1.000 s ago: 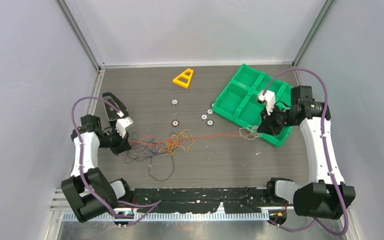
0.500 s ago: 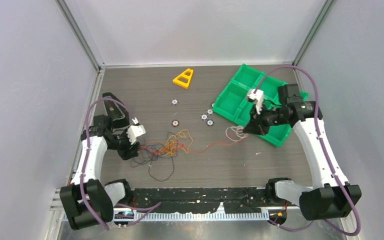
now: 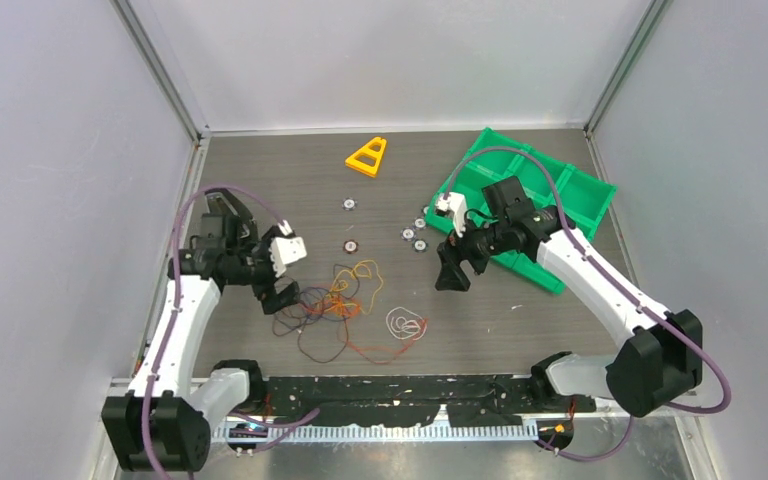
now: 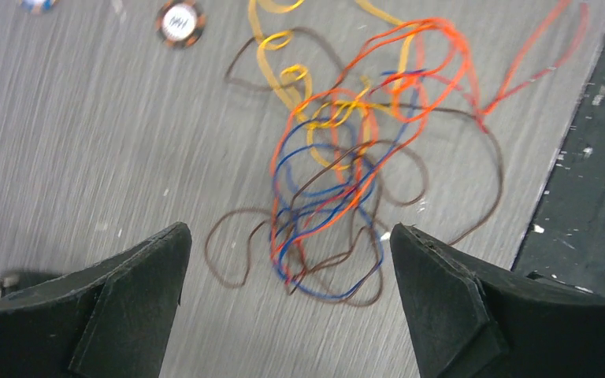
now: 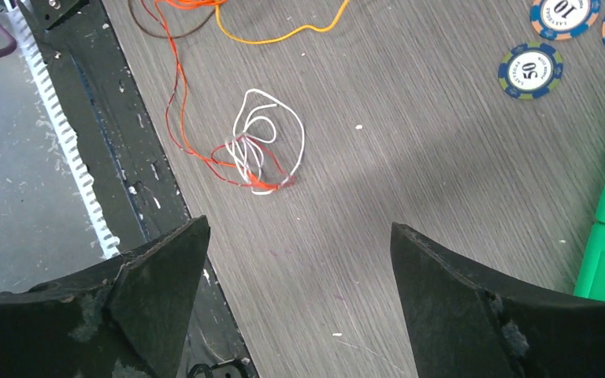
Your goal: Untangle the cables
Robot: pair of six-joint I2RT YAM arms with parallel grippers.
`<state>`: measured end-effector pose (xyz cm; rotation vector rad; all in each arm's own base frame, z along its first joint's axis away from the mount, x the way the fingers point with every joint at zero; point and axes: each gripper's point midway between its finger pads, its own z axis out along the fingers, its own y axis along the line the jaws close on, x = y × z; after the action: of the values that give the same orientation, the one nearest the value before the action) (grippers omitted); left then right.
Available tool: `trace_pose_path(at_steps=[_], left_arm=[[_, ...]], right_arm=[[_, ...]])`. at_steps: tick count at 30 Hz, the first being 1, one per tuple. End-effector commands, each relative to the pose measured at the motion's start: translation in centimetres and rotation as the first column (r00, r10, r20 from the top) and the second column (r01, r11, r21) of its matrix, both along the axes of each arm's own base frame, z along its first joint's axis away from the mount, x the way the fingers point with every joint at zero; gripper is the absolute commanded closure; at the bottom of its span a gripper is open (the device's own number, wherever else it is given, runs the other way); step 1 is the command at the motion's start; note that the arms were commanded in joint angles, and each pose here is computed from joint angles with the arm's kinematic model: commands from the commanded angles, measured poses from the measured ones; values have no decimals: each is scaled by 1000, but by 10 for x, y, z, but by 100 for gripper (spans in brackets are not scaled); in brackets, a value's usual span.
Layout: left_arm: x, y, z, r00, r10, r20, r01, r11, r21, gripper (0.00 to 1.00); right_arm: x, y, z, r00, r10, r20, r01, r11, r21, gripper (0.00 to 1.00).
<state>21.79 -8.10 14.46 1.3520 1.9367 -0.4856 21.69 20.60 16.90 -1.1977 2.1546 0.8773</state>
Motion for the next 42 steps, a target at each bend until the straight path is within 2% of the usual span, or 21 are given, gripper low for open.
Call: trace_pose_path(at_steps=[1,5,8,12,17,21,24,26,29,30,31,32,33,36,38,40,42], left_arm=[[-24,-42,5,980,-183,79,186,982,-35,1],[-42,-81,0,931,-332,153,340,940,-30,3],[-54,-97,-10,896,-417,154,424,906,-9,4],[-60,-94,-16,892,-428,145,433,902,-3,3],[-72,-86,-26,843,-485,234,488,872,49,0],[-79,-82,-37,816,-533,224,522,846,111,1],[-86,-89,-46,795,-571,206,553,821,143,1],[-84,-98,-48,777,-583,238,559,812,165,1],[-84,-108,-57,735,-624,266,586,782,213,1],[-85,-111,-61,717,-646,262,603,763,231,2],[-85,-113,-66,704,-661,258,614,750,247,3],[-84,-115,-71,696,-673,251,620,739,263,4],[-82,-117,-75,691,-679,248,621,733,278,6],[-67,-122,-86,698,-675,239,596,733,328,14],[-53,-124,-91,714,-655,248,558,746,364,23],[-46,-118,-101,724,-655,214,540,732,415,40],[-46,-108,-110,724,-669,169,541,702,463,69]], right_arm=[[6,-1,-8,1000,16,16,-16,1000,-1,12],[8,10,-24,998,13,-56,-12,1000,21,21],[5,31,-33,996,64,-58,-63,998,13,21],[2,60,-52,989,145,-39,-148,987,-57,13],[-1,84,-91,970,232,-76,-241,960,-142,12],[-8,92,-119,955,281,-94,-294,936,-193,14],[-7,99,-130,956,278,-98,-292,935,-200,23],[-7,100,-137,954,283,-102,-298,931,-211,32],[-7,98,-140,954,284,-100,-299,929,-216,58],[-8,98,-138,954,285,-94,-299,930,-212,63],[-8,97,-136,954,285,-90,-298,931,-211,74],[-7,98,-130,956,284,-74,-294,934,-204,79],[-7,97,-126,957,282,-68,-290,935,-204,90],[-2,98,-92,963,271,-11,-269,950,-157,94],[4,98,-64,968,251,24,-247,964,-95,95],[13,93,-35,975,211,63,-210,977,-30,95],[25,83,-7,983,156,98,-158,987,19,94]])
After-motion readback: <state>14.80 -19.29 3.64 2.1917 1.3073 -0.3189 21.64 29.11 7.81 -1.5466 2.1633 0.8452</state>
